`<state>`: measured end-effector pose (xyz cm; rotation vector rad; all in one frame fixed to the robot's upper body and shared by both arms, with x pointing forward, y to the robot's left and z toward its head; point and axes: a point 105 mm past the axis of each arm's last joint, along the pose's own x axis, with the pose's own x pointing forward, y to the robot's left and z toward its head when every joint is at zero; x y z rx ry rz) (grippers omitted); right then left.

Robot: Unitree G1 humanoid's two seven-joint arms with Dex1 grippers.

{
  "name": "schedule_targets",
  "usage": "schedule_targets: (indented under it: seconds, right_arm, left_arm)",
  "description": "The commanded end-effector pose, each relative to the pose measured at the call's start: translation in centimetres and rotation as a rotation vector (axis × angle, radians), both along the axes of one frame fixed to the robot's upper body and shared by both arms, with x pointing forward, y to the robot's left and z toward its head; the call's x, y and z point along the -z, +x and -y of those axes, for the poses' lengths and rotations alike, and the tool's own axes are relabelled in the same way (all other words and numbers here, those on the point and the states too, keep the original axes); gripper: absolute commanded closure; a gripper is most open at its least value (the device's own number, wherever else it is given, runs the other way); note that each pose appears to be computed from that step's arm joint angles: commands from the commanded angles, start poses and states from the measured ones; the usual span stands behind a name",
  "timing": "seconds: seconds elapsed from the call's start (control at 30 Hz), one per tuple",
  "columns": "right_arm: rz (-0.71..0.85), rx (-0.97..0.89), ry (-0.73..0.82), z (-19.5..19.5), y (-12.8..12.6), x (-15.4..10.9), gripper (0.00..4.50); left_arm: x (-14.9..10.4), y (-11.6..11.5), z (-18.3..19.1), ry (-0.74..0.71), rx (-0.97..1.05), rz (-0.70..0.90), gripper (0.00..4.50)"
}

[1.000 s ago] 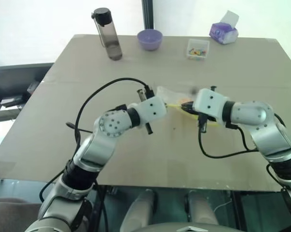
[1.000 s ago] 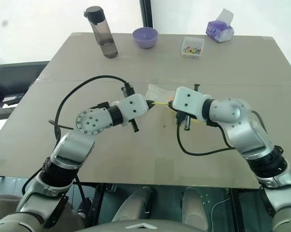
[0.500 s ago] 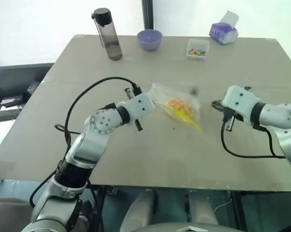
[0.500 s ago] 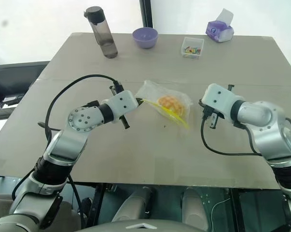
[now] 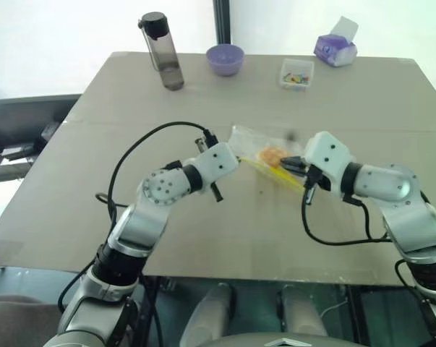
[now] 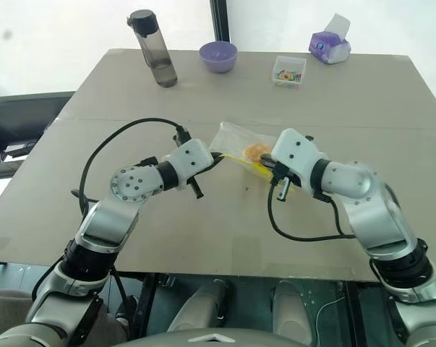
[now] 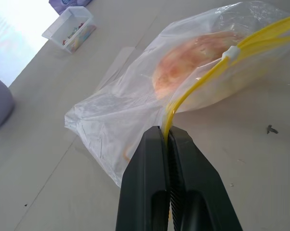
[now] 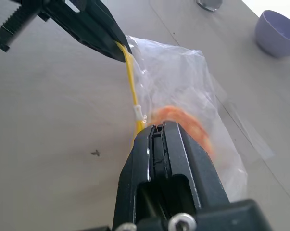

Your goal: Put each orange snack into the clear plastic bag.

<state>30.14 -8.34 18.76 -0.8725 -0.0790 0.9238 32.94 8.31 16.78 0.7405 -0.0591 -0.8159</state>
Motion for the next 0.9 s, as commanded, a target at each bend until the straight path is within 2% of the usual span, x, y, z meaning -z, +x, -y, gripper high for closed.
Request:
schedule_targets:
  seconds: [0.03, 0.37, 0.77, 0.8, 0.83, 0.9]
  right_arm:
    - [0.058, -0.018, -0.008, -0.6, -0.4, -1.0, 4.42]
    - [0.047, 0.002, -0.059, -0.2, -0.9, 0.6, 4.42]
    - [0.055, 0.020, -0.052, -1.1, -1.3, 1.3, 4.42]
    - [0.056, 0.019, -0.057, -1.1, -1.2, 1.4, 3.88]
    - [0.058, 0.019, -0.061, -1.1, -1.2, 1.4, 3.69]
    - [0.067, 0.022, -0.070, -1.0, -1.0, 1.5, 2.76]
  left_arm:
    - [-0.9, -1.0, 0.3, -0.052, 0.012, 0.021, 4.50]
    - [0.7, -1.6, 0.3, -0.232, -0.043, -0.068, 4.50]
    - [1.2, -1.6, 0.5, -0.232, -0.033, -0.062, 4.50]
    - [1.3, -1.6, 0.5, -0.227, -0.032, -0.059, 4.50]
    - [1.3, -1.6, 0.5, -0.222, -0.031, -0.057, 4.50]
    - [1.4, -1.5, 0.5, -0.210, -0.029, -0.051, 4.50]
